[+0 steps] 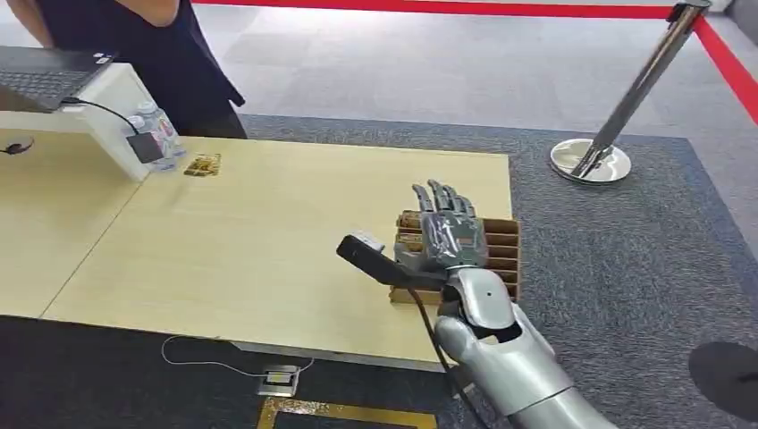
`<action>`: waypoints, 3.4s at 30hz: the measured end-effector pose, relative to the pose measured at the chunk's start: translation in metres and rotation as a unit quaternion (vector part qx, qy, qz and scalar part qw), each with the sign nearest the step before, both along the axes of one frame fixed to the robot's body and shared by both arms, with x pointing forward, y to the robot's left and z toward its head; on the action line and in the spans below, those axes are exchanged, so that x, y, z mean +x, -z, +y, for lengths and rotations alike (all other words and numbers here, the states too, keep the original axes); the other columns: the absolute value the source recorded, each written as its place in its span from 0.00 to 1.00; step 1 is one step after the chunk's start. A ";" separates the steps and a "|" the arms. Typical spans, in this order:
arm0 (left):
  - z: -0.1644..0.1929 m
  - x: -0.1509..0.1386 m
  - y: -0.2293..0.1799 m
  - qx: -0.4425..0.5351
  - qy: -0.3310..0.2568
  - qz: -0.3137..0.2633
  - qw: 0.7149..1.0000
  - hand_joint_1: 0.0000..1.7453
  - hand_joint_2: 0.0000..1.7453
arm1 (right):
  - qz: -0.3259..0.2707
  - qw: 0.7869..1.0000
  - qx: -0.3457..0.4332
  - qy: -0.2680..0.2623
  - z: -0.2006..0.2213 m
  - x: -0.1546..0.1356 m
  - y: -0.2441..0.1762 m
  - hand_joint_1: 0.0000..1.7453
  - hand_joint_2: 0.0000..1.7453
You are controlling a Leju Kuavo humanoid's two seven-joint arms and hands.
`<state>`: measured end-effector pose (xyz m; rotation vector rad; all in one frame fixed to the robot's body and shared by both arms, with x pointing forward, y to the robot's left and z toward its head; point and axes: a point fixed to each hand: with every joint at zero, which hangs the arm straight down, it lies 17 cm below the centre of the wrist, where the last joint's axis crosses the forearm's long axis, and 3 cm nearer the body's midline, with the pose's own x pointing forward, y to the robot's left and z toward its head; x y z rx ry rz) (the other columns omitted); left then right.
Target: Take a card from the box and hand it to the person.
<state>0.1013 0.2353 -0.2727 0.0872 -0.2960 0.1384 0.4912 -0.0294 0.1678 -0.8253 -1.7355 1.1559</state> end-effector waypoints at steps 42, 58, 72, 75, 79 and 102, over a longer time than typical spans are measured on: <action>-0.001 0.000 0.000 0.000 0.012 0.002 1.000 0.00 1.00 | 0.052 0.998 -0.006 0.021 -0.002 0.012 0.038 0.51 1.00; -0.001 -0.001 0.001 0.001 0.015 0.005 1.000 0.00 1.00 | 0.061 0.998 -0.010 0.027 -0.009 0.014 0.046 0.54 1.00; -0.001 -0.001 0.000 0.002 0.020 0.005 1.000 0.00 1.00 | 0.071 0.997 -0.020 0.037 -0.013 0.018 0.053 0.53 1.00; -0.001 -0.001 0.000 0.002 0.021 0.005 1.000 0.00 1.00 | 0.073 0.996 -0.021 0.038 -0.013 0.018 0.055 0.53 1.00; -0.001 -0.001 0.000 0.002 0.021 0.005 1.000 0.00 1.00 | 0.074 0.996 -0.024 0.039 -0.013 0.020 0.056 0.52 1.00; -0.001 -0.001 0.000 0.001 0.022 0.006 1.000 0.00 1.00 | 0.086 0.995 -0.033 0.050 -0.017 0.026 0.061 0.52 1.00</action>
